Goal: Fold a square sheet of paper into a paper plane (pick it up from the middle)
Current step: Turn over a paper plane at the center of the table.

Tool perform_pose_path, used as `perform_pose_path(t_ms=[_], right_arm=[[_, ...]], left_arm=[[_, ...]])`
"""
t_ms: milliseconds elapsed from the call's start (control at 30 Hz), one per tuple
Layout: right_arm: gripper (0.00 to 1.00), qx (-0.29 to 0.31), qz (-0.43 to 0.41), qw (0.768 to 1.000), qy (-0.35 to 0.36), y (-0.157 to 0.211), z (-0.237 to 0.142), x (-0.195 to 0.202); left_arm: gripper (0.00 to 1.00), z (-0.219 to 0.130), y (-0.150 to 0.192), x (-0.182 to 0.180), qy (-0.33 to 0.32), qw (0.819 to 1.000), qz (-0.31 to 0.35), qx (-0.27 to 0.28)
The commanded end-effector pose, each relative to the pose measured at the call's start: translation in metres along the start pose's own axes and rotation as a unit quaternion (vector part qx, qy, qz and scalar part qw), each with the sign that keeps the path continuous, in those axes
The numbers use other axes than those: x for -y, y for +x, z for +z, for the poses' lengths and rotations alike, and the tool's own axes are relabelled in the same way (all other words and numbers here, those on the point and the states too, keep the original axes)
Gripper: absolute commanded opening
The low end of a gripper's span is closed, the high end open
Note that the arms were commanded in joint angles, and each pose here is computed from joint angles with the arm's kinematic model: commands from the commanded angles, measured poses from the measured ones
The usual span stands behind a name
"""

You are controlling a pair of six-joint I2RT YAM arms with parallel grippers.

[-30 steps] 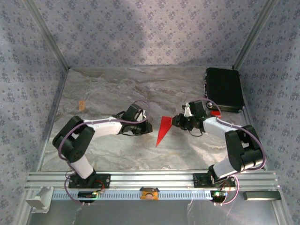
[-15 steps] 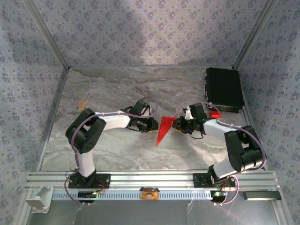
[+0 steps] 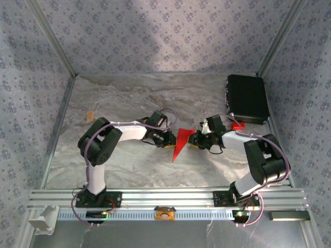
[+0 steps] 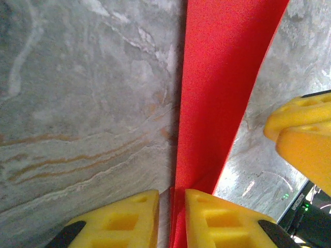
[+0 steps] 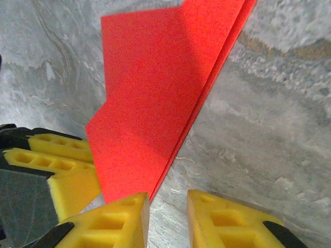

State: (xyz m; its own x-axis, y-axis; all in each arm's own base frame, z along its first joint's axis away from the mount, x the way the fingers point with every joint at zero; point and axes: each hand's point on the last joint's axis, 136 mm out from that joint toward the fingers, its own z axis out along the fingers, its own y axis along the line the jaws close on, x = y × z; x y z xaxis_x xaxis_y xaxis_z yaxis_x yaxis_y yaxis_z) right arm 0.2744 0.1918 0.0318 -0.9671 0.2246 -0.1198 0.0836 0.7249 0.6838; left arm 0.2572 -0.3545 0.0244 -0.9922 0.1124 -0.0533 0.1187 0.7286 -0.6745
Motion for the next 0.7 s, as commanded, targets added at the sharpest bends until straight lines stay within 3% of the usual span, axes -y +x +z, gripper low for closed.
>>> perform_pose_path(t_ms=[0,400,667], right_arm=[[0.27,-0.015,0.004,1.0,-0.008,0.006,0.005,-0.003],[0.24,-0.042,-0.003,0.999,-0.021,0.014,0.013,-0.009],[0.23,-0.058,0.0,0.998,-0.021,0.019,0.018,-0.008]], left_arm=[[0.2,0.009,0.01,0.003,0.005,1.0,0.009,-0.028],[0.16,0.01,0.014,0.012,0.018,0.999,0.019,-0.034],[0.22,0.018,0.016,0.014,0.026,0.999,0.018,-0.043]])
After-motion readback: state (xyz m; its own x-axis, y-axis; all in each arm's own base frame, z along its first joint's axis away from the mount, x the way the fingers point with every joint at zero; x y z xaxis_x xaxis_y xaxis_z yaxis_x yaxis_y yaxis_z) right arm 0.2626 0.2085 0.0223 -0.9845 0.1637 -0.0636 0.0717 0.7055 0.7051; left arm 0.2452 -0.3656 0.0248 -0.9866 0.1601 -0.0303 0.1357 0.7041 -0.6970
